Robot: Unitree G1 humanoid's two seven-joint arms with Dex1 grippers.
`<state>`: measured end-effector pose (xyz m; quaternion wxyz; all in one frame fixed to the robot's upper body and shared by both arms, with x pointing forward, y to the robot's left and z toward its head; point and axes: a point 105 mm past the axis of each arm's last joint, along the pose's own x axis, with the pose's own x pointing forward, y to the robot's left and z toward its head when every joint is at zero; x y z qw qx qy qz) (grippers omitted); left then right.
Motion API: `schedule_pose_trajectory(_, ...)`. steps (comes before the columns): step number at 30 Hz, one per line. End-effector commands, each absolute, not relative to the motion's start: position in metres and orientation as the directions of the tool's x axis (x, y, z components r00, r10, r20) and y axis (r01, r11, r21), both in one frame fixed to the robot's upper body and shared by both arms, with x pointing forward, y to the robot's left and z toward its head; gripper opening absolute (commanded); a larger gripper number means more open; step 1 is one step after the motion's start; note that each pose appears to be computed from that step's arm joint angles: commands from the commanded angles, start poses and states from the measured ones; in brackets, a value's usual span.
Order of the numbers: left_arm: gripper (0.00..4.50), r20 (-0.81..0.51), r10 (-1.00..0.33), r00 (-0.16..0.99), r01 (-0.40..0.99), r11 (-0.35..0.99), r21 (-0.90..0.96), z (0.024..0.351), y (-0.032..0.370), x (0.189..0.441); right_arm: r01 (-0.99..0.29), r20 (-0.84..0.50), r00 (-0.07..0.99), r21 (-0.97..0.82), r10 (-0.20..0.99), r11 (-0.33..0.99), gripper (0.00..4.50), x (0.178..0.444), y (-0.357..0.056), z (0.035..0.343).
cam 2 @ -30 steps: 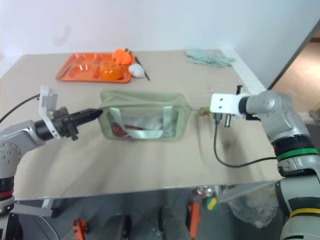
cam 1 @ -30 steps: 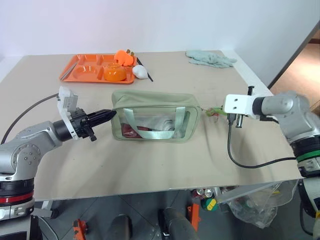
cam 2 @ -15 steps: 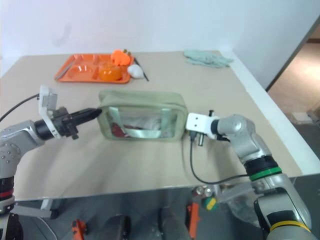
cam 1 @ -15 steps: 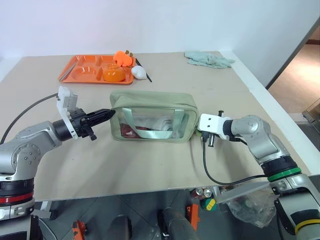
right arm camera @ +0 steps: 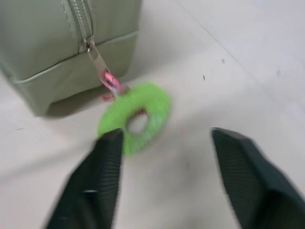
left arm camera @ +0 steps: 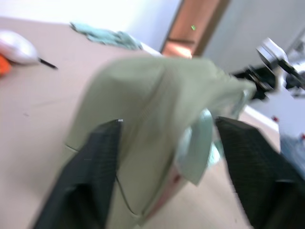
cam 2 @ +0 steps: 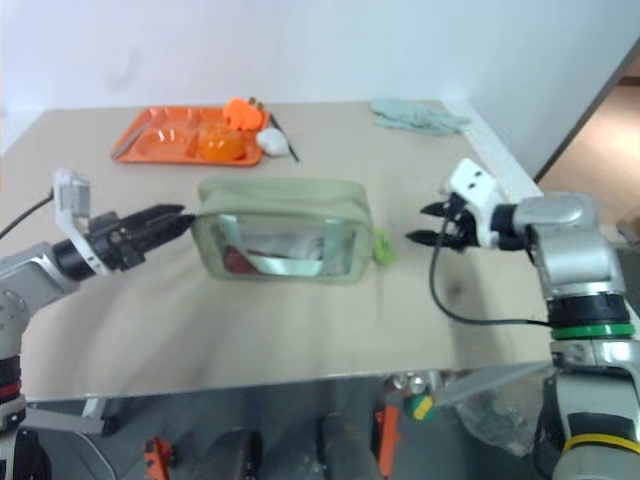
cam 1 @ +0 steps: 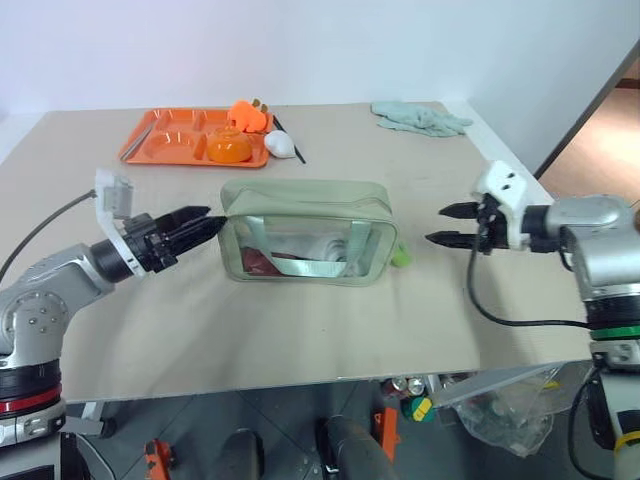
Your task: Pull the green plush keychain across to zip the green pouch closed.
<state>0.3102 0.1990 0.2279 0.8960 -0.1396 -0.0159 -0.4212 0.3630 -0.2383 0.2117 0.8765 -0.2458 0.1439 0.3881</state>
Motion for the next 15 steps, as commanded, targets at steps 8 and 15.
schedule_pose_trajectory(8,4.28,0.170,-0.654,0.737,0.675,0.703,-0.223,0.231,0.256,0.281,-0.760,-0.321,0.644,-0.167,0.694,0.628,4.48,0.325,-0.256,0.248)
schedule_pose_trajectory(15,4.28,0.103,-0.627,0.772,0.621,0.709,-0.335,0.195,0.256,0.282,-0.754,-0.325,0.643,-0.112,0.693,0.647,4.48,0.327,-0.243,0.224)
